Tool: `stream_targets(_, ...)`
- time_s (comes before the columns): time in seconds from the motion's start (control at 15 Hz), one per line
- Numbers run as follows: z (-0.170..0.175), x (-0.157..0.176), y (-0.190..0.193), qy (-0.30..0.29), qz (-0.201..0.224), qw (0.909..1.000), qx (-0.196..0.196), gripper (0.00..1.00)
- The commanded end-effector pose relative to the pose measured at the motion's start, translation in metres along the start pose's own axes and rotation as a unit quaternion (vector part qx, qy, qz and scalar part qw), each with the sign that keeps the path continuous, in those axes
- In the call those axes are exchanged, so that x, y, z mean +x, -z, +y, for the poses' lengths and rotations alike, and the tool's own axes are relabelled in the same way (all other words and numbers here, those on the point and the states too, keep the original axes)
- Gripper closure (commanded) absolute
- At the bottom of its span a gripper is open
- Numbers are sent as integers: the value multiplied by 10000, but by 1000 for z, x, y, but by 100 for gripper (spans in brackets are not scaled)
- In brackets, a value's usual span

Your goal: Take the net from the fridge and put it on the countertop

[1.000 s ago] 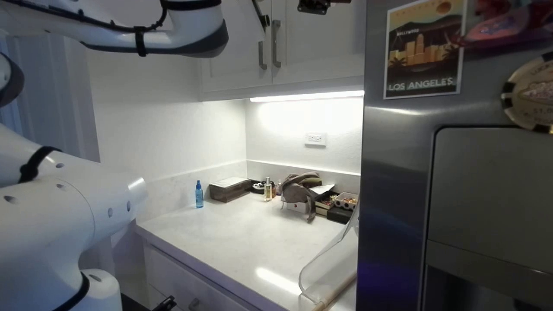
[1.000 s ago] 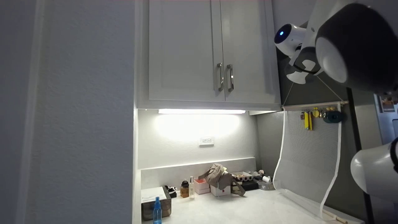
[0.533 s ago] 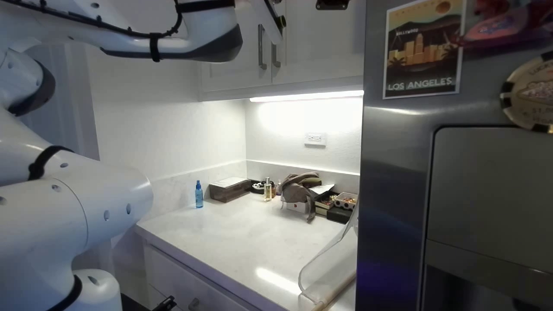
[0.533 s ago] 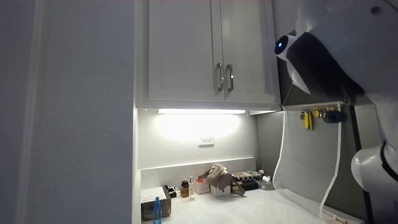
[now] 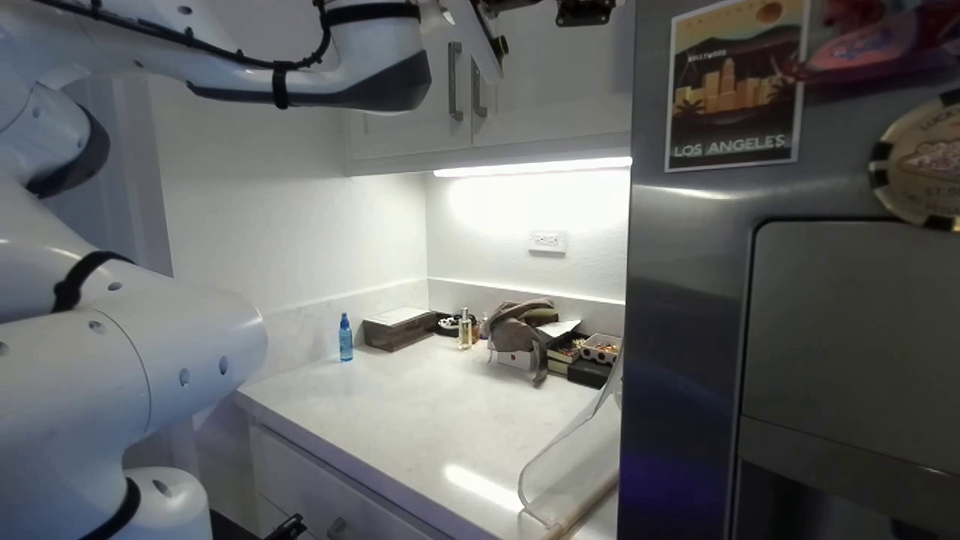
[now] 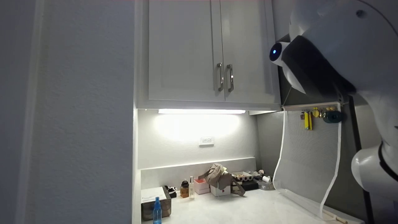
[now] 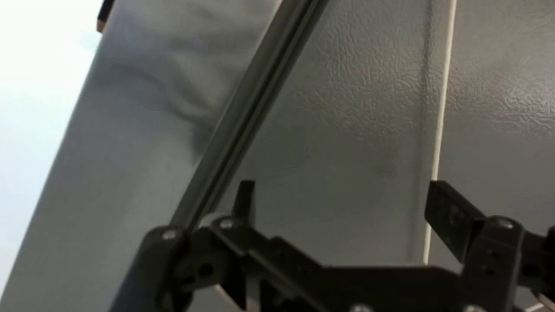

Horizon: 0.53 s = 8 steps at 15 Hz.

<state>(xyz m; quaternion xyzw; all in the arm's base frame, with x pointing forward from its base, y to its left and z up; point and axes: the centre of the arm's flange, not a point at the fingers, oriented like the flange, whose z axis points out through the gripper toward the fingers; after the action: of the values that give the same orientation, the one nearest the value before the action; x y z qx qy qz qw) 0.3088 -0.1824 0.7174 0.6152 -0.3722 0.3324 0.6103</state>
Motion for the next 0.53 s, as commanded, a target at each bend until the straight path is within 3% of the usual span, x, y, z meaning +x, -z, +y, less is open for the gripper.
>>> stream_targets(0.0, -5, 12, -20, 23, 286, 9996, 42, 0)
stream_targets(0.47, -22, 13, -41, 142, 534, 9984, 75, 0)
